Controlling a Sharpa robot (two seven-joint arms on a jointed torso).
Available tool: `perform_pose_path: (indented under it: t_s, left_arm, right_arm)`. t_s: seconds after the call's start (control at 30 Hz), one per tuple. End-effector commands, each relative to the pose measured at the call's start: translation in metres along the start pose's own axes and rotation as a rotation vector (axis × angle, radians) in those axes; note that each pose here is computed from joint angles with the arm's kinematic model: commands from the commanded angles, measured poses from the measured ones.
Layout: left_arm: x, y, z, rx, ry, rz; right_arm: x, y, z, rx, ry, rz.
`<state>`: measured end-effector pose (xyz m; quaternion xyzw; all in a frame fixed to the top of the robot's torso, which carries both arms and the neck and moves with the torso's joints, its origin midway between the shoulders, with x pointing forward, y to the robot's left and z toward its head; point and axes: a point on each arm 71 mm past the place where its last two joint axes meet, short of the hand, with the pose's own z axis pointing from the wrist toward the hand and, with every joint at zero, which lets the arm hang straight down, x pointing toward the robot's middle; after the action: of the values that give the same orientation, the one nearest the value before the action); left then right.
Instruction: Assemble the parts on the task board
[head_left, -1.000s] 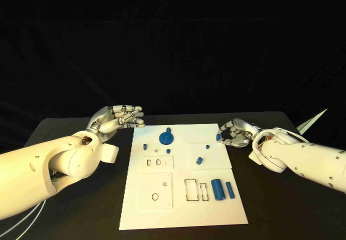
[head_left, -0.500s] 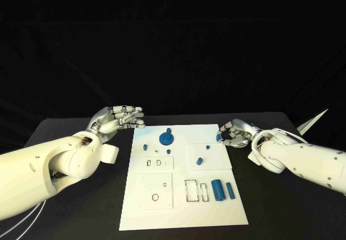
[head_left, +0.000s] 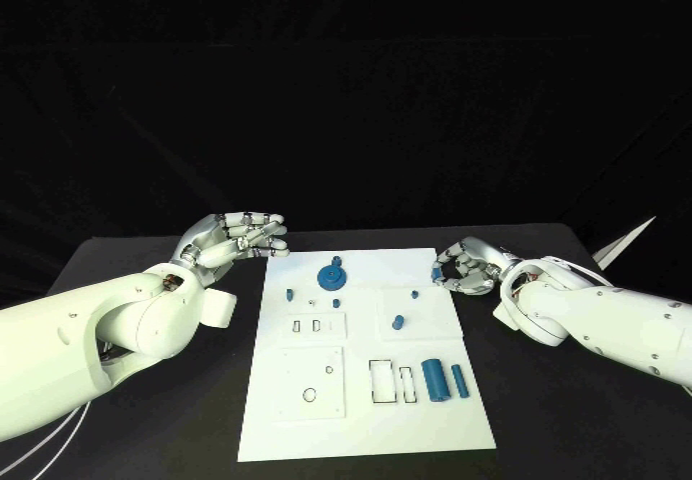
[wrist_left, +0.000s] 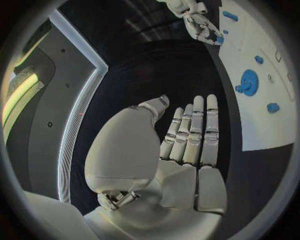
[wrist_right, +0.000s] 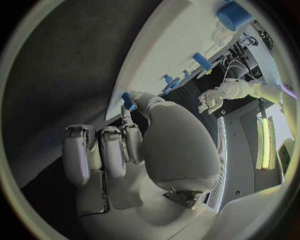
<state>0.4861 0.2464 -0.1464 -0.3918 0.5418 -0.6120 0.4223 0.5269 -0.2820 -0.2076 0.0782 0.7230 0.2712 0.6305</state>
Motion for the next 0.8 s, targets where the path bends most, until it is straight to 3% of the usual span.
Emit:
perform_pose_path:
  t_s: [0.03,0.47,0.8]
  left_arm:
    - [0.0015,-0.0007,0.0002,0.002,0.006,-0.002]
    - [0.0014,-0.0007,0.0001,0.001,0.007,-0.002]
    - [0.0011,-0.0007,-0.0001,0.001,0.006,-0.002]
  right_arm:
    - [0.0015,0.0016,0.0002,-0.005,0.004,0.0]
    - [0.0021,0.0022,0.0008,-0.003,0.004,-0.001]
    - [0.0003,0.0042,0.0007,-0.012,-0.029,-0.002]
